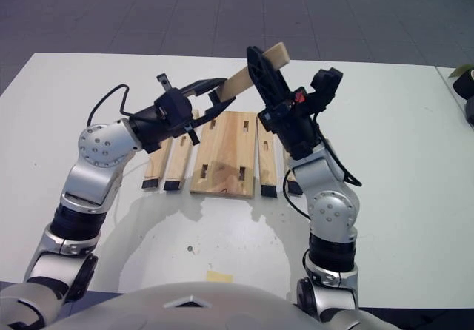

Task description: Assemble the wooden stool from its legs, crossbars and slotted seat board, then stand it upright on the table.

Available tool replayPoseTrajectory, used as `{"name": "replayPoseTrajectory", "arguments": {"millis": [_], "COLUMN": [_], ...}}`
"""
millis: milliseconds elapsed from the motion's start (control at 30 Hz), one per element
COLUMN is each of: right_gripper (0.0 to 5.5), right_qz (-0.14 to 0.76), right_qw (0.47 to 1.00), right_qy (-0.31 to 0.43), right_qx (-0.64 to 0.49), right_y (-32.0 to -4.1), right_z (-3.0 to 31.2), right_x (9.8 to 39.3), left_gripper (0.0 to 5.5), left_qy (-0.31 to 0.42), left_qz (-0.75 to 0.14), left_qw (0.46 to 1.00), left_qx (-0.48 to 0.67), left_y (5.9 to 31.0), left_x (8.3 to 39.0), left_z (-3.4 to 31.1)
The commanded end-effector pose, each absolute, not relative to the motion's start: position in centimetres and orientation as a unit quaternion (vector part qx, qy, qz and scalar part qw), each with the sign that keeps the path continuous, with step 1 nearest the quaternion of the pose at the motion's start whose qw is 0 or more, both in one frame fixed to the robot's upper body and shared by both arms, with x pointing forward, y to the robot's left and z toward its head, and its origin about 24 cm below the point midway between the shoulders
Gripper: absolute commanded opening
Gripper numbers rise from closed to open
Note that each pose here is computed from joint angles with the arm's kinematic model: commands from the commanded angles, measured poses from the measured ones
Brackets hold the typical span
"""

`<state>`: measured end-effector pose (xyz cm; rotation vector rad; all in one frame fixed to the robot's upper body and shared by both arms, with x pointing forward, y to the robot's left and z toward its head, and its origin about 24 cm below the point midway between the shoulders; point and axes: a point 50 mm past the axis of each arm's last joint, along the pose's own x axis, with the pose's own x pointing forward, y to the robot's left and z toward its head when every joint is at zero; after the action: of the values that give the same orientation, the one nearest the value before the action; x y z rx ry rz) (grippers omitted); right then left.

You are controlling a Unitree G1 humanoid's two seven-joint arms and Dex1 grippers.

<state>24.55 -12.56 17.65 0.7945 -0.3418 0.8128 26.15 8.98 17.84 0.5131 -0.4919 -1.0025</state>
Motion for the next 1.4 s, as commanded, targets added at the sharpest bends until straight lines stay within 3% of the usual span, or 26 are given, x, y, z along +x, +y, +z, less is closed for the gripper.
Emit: {"name": "replayPoseTrajectory", "arguments": {"millis": [33,200,333,467,700,900,1400], "right_gripper": [0.43,0.43,0.43,0.43,0.43,0.43,0.43], "right_qz": [0.370,0.236,0.110,0.050,0.023,0.014,0.014], "right_qw": [0.833,0.876,0.917,0.943,0.950,0.959,0.968], "right_qy": [-0.159,-0.151,-0.083,-0.012,-0.027,-0.005,0.024], "right_qx": [0.379,0.393,0.373,0.329,0.310,0.283,0.251], "right_y": [-12.9,-15.4,-18.2,-18.4,-16.9,-16.8,-16.1], "right_z": [17.3,15.7,11.9,8.8,9.1,8.0,7.0], "right_x": [24.6,25.5,24.0,22.7,25.0,25.1,25.5], "left_gripper": [1.31,2.10,2.79,3.37,4.52,5.37,5.40], "left_qy": [-0.224,-0.231,-0.255,-0.233,-0.202,-0.186,-0.168], "left_qz": [-0.475,-0.409,-0.250,-0.103,-0.131,-0.129,-0.128], "left_qw": [0.817,0.860,0.930,0.965,0.968,0.971,0.974], "left_qx": [0.239,0.199,0.088,0.066,0.074,0.079,0.082], "left_y": [9.1,11.6,16.9,20.5,18.5,18.4,18.0], "left_x": [26.1,27.6,30.0,31.5,31.5,31.4,31.3], "left_z": [18.0,20.3,23.7,23.8,21.3,20.3,18.9]}}
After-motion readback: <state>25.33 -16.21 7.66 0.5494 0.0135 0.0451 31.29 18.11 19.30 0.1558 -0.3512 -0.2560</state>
